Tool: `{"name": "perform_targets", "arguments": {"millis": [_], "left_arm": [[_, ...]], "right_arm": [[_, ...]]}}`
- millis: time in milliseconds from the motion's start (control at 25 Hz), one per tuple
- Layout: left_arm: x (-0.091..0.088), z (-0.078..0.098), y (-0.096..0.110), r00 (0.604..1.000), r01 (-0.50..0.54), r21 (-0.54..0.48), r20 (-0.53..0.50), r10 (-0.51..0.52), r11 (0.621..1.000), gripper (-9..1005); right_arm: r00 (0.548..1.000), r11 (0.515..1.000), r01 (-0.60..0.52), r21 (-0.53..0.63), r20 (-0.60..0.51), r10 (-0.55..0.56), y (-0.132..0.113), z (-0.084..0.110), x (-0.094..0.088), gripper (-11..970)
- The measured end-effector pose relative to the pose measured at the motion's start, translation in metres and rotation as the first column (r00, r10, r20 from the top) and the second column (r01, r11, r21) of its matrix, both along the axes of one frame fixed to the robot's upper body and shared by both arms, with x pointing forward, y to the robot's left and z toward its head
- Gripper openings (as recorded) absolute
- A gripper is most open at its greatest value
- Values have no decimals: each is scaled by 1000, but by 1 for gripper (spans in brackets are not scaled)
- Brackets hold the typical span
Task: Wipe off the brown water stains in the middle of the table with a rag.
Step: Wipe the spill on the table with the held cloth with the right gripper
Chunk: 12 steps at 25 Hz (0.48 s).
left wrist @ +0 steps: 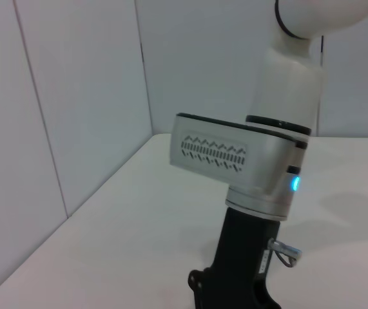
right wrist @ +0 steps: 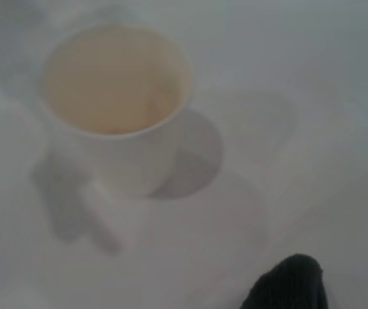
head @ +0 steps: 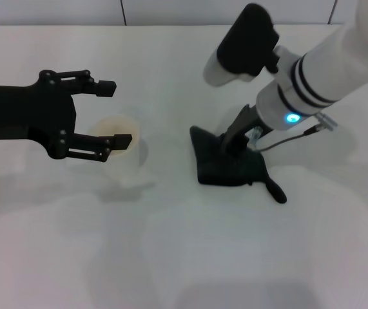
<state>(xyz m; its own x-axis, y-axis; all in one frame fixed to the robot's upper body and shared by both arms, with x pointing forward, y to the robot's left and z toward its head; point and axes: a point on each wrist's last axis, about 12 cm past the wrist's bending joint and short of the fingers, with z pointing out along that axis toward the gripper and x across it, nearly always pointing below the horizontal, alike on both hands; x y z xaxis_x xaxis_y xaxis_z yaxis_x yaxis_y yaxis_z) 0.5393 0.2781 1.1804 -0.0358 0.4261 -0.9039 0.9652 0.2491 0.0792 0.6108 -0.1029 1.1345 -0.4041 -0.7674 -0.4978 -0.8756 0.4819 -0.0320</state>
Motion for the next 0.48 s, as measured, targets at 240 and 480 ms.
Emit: {"name": "perform_targets", "arguments": {"millis": [240,480], "left_arm": [[0,-2,0,1000,0,-4,-6,0,1000,884],[0,-2,0,1000,-1,-5,-6,1,1000,884]], "right_arm": [[997,996,82,23,6,-82,-18,3,11,151],[989,988,148,45,-4,-148,-37,2,13,153]]}}
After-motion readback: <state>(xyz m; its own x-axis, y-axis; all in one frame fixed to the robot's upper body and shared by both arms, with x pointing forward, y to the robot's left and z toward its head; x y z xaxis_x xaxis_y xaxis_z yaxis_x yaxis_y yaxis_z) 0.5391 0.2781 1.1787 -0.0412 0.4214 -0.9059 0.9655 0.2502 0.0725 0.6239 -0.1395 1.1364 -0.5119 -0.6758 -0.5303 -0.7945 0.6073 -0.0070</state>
